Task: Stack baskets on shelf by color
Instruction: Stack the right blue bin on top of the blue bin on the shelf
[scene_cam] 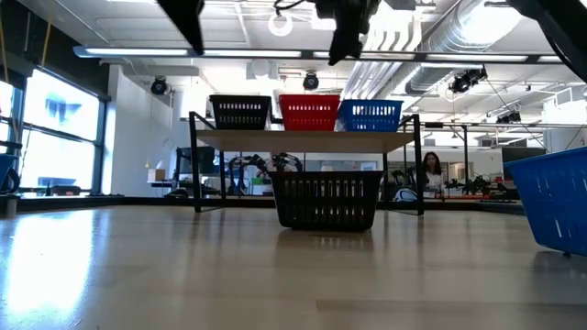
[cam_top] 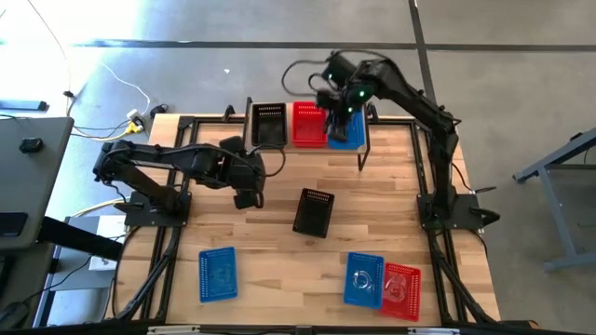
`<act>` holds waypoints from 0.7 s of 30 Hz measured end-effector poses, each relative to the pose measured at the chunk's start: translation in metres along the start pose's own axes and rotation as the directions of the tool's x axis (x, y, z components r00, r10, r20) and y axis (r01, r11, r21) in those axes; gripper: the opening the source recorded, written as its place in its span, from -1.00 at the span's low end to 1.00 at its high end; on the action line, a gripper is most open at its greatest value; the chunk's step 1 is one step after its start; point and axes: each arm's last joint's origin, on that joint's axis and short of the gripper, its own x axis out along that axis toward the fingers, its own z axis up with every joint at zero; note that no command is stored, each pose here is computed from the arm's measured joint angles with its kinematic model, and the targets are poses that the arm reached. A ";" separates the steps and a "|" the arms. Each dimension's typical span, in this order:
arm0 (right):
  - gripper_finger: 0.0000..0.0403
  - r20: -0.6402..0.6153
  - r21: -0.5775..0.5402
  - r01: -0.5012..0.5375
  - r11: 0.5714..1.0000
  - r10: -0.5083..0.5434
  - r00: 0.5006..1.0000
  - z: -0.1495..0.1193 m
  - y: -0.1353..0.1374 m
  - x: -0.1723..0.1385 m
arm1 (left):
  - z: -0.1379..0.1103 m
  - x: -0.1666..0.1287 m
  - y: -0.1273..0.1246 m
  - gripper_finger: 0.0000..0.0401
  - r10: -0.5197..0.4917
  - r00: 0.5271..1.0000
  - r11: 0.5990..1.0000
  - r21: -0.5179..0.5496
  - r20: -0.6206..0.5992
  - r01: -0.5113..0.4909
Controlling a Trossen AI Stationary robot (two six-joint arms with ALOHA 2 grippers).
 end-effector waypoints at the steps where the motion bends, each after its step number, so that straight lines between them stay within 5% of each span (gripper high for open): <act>1: -0.51 -0.027 0.010 0.003 1.000 -0.003 1.000 0.000 0.007 0.002 | -0.004 0.000 0.000 0.02 0.000 1.000 1.000 0.004 -0.002 0.000; 12: -0.51 -0.229 0.076 0.063 0.995 -0.044 0.972 -0.004 0.081 0.048 | -0.042 -0.010 0.015 0.02 -0.012 0.999 1.000 -0.028 0.049 0.013; 21: -0.51 -0.387 0.145 0.151 0.978 -0.084 0.918 -0.039 0.137 0.072 | -0.052 -0.024 0.027 0.02 -0.016 0.994 1.000 0.015 0.112 0.015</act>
